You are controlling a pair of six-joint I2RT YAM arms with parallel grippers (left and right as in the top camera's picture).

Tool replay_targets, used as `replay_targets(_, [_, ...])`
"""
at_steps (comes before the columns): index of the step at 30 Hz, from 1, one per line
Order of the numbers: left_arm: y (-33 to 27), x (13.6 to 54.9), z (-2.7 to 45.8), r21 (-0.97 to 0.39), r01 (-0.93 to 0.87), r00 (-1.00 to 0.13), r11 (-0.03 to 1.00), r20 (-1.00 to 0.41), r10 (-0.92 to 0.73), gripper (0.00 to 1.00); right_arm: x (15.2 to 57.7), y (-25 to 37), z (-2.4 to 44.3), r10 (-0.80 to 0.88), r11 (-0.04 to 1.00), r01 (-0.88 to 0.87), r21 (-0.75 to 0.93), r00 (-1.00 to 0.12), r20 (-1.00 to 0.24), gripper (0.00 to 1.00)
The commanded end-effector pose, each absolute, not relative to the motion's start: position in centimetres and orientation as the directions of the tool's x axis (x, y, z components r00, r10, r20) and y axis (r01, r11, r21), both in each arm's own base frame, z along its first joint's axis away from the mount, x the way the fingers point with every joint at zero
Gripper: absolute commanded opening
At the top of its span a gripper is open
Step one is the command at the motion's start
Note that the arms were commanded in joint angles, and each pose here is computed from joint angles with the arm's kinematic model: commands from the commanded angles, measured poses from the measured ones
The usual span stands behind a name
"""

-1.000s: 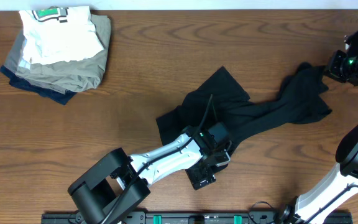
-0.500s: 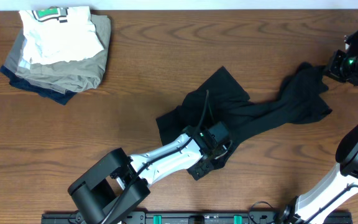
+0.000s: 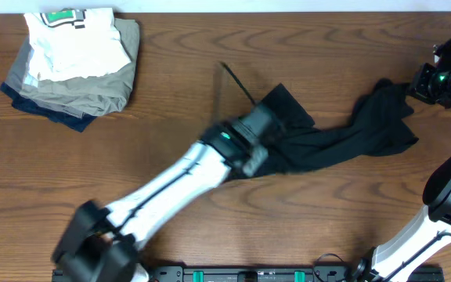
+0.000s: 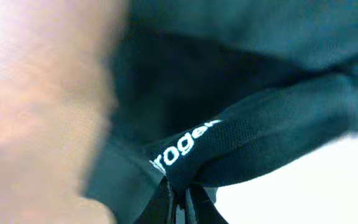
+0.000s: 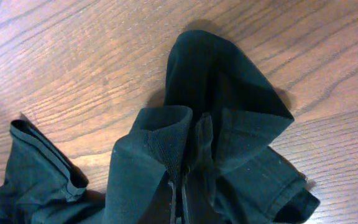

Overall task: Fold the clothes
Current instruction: 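Lift and pull the shirt with both grippers to spread it flat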

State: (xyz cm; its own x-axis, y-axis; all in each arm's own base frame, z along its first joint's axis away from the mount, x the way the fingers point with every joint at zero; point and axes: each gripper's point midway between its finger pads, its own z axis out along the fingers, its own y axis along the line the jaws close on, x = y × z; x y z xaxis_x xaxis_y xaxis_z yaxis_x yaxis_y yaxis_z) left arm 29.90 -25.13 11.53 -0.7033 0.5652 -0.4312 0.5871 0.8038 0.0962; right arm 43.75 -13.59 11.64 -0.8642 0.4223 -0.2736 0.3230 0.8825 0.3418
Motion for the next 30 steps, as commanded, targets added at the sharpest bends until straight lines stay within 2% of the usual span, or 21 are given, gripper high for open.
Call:
replay_targets(1, [-22.5,33.6,16.8,0.083,0.451,-0.706,0.889,-0.575,0.412,0.06,44.4,-12.8,13.7,0.412,0.882,0.286,0.375,-0.854,-0.317,0.01])
replay_targets(7, [-16.4,37.5,23.3,0.026,0.261,-0.648,0.965,-0.736,0.195,0.06,44.3,-12.7,15.3,0.406,0.888,0.273,0.370,-0.844,-0.351,0.01])
replay_targets(14, [-10.6,38.3,31.1,-0.027,0.126,-0.481,0.992,-0.876,0.037,0.06,43.2,-12.3,22.1,0.381,0.912,0.228,0.342,-0.782,-0.494,0.01])
replay_targets(22, [-9.4,36.1,36.6,-0.038,0.132,-0.336,0.991,-0.942,0.008,0.06,38.9,-11.8,30.9,0.347,0.938,0.233,0.258,-0.671,-0.655,0.01])
replay_targets(26, [-9.0,34.9,38.8,-0.029,0.143,-0.268,0.989,-0.963,0.011,0.06,36.6,-11.1,34.0,0.338,0.941,0.238,0.241,-0.623,-0.705,0.01])
replay_targets(30, [-8.4,33.1,41.3,0.009,0.155,-0.189,0.988,-0.981,0.039,0.06,33.6,-11.8,36.4,0.363,0.925,0.316,0.212,-0.566,-0.740,0.01])
